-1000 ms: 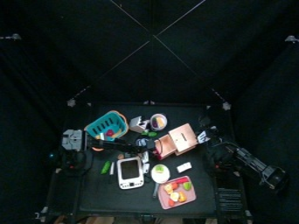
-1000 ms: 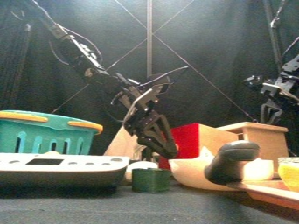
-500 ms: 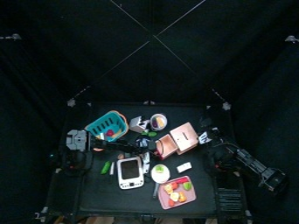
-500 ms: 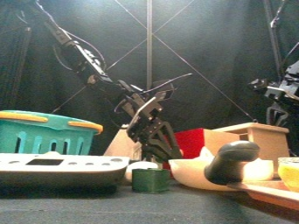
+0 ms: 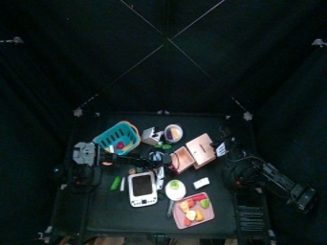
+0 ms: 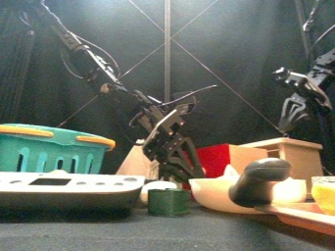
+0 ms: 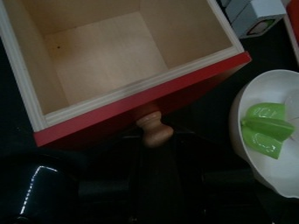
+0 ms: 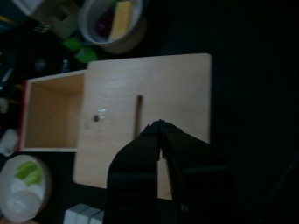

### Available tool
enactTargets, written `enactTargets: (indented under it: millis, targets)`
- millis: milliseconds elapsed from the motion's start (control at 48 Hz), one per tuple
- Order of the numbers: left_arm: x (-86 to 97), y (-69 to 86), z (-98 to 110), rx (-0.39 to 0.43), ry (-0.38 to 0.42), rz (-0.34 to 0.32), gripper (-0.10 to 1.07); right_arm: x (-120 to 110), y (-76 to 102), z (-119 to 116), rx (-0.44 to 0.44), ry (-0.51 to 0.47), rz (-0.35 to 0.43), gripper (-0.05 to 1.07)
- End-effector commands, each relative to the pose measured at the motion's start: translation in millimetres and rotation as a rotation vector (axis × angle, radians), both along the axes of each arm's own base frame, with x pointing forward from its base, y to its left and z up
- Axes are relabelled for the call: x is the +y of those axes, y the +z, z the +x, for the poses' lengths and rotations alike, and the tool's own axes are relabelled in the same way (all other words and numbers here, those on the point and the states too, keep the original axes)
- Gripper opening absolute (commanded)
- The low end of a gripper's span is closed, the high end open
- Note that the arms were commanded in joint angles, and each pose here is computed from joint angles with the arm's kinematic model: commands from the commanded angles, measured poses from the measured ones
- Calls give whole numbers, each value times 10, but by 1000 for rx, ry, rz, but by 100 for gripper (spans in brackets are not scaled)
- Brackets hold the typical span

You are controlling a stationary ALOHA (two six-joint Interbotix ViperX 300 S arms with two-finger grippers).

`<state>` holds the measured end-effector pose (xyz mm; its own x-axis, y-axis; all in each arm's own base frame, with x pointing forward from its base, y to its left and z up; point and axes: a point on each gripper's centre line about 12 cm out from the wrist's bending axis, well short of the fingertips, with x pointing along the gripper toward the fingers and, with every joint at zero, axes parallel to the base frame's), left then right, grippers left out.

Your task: Close drawer

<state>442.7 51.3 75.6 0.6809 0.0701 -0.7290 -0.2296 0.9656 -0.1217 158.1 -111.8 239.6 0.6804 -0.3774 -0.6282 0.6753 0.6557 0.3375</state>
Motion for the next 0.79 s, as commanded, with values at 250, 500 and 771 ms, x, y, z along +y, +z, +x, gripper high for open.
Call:
enactTargets:
  millis: [250, 500, 771]
  targets:
    - [1, 53, -164, 19, 7, 2, 41, 105, 201, 501, -80, 146, -39, 4]
    - [6, 172, -139, -5, -8, 22, 41, -17, 25, 558, -31, 115, -26, 4]
    - [11, 253, -120, -31, -8, 22, 41, -111, -13, 463, 1, 83, -60, 4]
